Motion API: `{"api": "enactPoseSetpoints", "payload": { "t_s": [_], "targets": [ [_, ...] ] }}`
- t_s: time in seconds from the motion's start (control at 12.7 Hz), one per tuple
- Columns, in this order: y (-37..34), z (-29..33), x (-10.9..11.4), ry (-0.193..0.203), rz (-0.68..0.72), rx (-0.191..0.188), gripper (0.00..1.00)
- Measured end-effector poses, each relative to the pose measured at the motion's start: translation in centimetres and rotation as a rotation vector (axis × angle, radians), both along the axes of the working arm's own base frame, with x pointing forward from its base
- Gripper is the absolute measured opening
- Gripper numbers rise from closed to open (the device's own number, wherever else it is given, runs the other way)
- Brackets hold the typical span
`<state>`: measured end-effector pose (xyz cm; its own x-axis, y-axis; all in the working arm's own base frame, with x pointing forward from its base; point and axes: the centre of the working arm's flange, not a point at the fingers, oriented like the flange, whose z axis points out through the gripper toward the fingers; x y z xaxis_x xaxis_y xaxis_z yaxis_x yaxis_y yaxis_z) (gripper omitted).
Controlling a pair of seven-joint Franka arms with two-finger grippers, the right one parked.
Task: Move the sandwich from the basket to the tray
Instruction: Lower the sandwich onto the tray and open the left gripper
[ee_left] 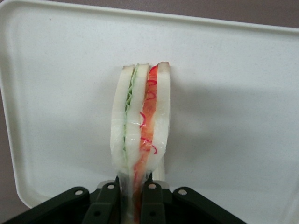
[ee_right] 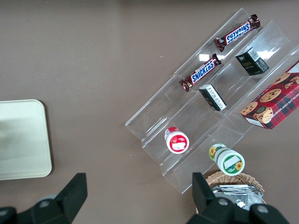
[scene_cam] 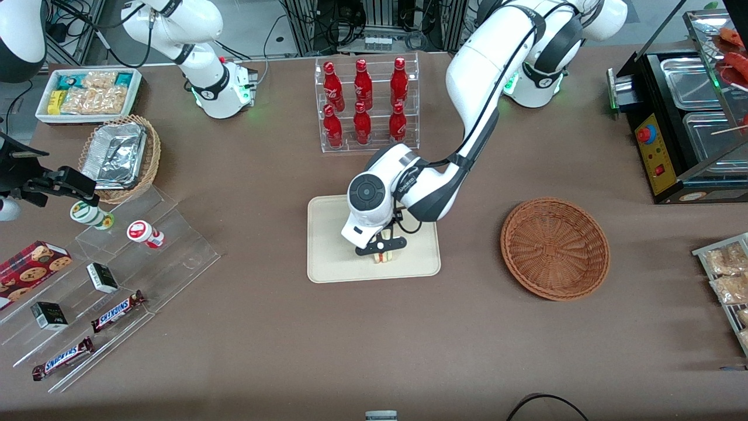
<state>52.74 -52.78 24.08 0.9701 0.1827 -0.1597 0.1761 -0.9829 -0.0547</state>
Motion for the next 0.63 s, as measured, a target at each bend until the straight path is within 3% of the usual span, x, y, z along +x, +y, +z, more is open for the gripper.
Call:
{"api": "enactPoseSetpoints", "payload": {
  "t_s": [0.32, 0.63],
  "targets": [
    [-0.34, -0.31, 0.00, 0.021, 0.032, -0.027, 0.15],
    [-0.34, 0.47, 0.58, 0.010, 0.043, -0.042, 0.56]
  ]
}}
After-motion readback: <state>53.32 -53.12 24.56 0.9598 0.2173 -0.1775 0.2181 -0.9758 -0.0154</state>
